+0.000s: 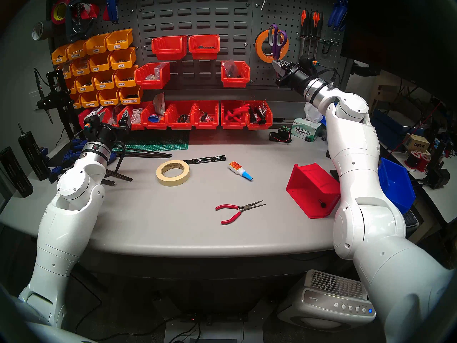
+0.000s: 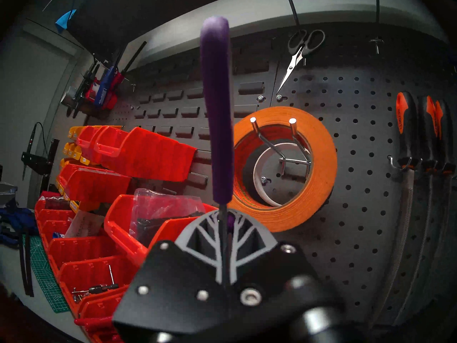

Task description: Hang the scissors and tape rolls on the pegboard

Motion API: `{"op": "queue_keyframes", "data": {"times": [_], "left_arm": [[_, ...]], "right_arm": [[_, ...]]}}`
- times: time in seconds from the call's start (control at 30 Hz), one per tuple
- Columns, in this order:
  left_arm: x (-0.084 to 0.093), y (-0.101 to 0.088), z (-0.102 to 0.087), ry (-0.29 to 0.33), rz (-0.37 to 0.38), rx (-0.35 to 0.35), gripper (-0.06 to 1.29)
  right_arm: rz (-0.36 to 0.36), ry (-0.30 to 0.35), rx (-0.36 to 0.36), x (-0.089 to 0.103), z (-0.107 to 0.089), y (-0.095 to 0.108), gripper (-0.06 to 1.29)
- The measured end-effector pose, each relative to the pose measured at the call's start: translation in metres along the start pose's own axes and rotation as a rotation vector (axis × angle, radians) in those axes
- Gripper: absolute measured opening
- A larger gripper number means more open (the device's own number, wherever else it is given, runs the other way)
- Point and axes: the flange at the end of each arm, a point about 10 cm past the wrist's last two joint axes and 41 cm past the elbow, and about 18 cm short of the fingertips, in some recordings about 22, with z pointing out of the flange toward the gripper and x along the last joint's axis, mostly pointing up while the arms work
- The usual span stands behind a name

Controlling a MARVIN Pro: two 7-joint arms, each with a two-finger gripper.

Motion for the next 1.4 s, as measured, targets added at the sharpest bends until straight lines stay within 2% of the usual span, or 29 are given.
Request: {"op": "queue_keyframes", "data": {"times": [0.4, 0.53, 0.9, 1.4], "left_arm": [[0.000, 0.000, 0.000, 0.000, 0.000, 0.000, 1.23], [0.000, 0.000, 0.000, 0.000, 0.000, 0.000, 1.23], [0.000, 0.000, 0.000, 0.000, 0.000, 0.000, 1.23], [0.000, 0.000, 0.000, 0.000, 0.000, 0.000, 1.24]], "right_arm": [[0.167, -0.006, 0.065, -0.006, -0.007, 0.000, -0.04], [0.201, -0.015, 0.090, -0.009, -0.007, -0.001, -0.04], [0.235, -0.043, 0.126, -0.012, -0.007, 0.004, -0.04], [0.261, -0.099, 0.147, -0.031, -0.002, 0.012, -0.04]]}}
